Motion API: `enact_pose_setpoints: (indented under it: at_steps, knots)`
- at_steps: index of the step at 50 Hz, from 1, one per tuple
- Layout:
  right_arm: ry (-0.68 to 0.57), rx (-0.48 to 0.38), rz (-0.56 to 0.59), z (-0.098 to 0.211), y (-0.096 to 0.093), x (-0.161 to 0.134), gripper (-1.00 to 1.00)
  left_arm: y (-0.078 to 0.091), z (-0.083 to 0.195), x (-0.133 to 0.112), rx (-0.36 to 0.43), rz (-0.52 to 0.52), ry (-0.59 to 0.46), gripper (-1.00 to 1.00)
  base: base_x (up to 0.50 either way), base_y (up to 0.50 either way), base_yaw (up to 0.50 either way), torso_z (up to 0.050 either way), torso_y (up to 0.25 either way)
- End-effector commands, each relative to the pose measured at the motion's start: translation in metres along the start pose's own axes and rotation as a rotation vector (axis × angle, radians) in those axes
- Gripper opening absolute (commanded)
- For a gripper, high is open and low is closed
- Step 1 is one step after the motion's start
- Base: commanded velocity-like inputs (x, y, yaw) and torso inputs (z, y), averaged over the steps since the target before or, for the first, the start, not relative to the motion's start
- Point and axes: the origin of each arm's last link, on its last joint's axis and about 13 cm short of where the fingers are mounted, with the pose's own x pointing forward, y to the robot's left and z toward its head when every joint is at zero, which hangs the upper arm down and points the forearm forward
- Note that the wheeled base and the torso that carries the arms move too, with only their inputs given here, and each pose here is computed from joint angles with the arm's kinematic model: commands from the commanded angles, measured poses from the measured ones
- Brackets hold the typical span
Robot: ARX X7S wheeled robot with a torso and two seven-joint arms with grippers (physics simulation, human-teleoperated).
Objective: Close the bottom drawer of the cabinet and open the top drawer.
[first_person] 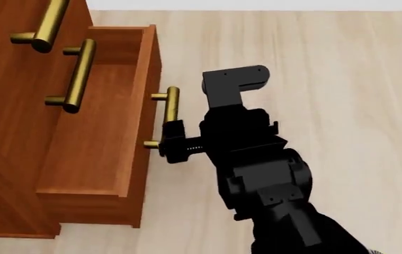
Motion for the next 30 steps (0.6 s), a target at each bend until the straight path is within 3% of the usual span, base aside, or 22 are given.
enact_pose_setpoints:
  at_steps: [1, 30]
  knots:
    - [0.046, -0.007, 0.090, -0.010, 0.023, 0.002, 1.00, 0.000, 0.000, 0.000, -0.004, -0.001, 0.000, 1.00, 0.00, 0.00, 0.00, 0.000, 0.000]
    - [-0.079, -0.099, 0.160, 0.008, 0.052, -0.003, 1.00, 0.001, 0.000, 0.000, -0.016, -0.006, 0.005, 1.00, 0.00, 0.00, 0.00, 0.000, 0.000]
